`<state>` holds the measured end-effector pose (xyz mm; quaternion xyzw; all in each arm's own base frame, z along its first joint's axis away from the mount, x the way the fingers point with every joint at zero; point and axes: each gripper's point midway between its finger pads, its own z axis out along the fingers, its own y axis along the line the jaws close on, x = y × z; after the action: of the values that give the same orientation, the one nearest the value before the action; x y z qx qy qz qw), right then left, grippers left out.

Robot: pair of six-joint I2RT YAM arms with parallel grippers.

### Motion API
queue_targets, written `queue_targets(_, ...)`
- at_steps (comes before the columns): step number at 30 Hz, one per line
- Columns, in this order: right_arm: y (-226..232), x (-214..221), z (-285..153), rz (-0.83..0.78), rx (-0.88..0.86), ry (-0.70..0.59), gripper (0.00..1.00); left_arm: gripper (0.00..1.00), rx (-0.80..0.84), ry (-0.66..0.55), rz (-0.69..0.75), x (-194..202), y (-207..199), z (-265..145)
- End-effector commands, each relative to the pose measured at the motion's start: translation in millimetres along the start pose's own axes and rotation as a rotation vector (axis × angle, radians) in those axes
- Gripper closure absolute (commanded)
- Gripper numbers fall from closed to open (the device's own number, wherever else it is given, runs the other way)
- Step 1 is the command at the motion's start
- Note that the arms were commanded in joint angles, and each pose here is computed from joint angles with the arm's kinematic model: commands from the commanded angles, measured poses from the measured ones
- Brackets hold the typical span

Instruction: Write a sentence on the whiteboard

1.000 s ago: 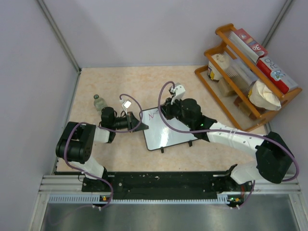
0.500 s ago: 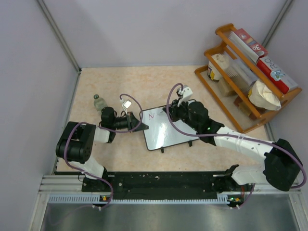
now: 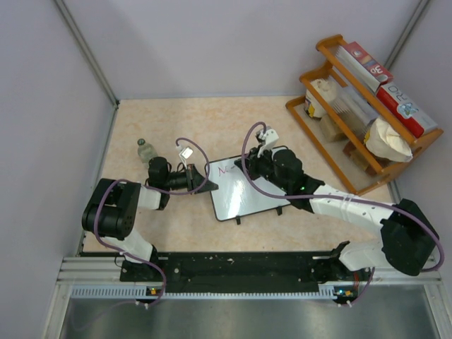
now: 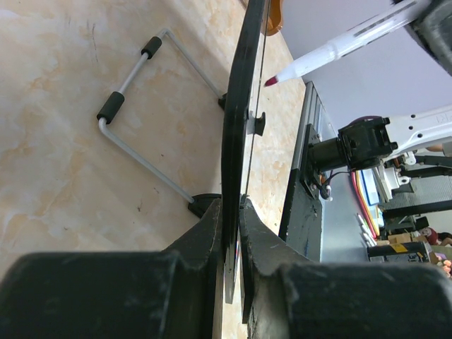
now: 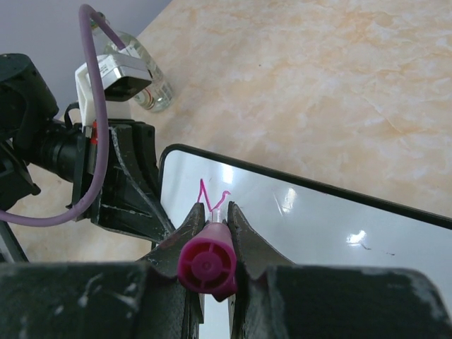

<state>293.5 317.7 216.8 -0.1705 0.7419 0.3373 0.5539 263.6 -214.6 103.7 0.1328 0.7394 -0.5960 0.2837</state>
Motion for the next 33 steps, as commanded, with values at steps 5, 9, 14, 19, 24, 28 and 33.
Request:
queue_targets(5, 1, -5, 9, 0.021, -0.007, -0.020, 1.00, 1.00, -0.014, -0.006, 0.005, 3, 5, 0)
queue_targets(9, -6, -1, 9, 0.024, 0.030, -0.016, 1.00, 1.00, -0.015, -0.007, 0.008, 2, 5, 0)
queue_targets(14, -16, -2, 7, 0.021, 0.075, -0.013, 1.00, 1.00, -0.014, -0.006, 0.007, 3, 5, 0)
queue_targets(19, -27, -3, 4, 0.024, 0.108, -0.010, 1.00, 1.00, -0.015, -0.006, 0.005, 3, 5, 0)
queue_targets(24, -30, -6, 4, 0.028, 0.117, -0.016, 1.00, 1.00, -0.015, -0.005, 0.004, 3, 5, 0)
queue_targets(28, -29, -10, 6, 0.028, 0.120, -0.022, 1.00, 1.00, -0.014, -0.006, 0.005, 3, 5, 0)
queue_targets(33, -27, -15, 7, 0.031, 0.115, -0.034, 1.00, 1.00, -0.014, -0.006, 0.005, 3, 5, 0)
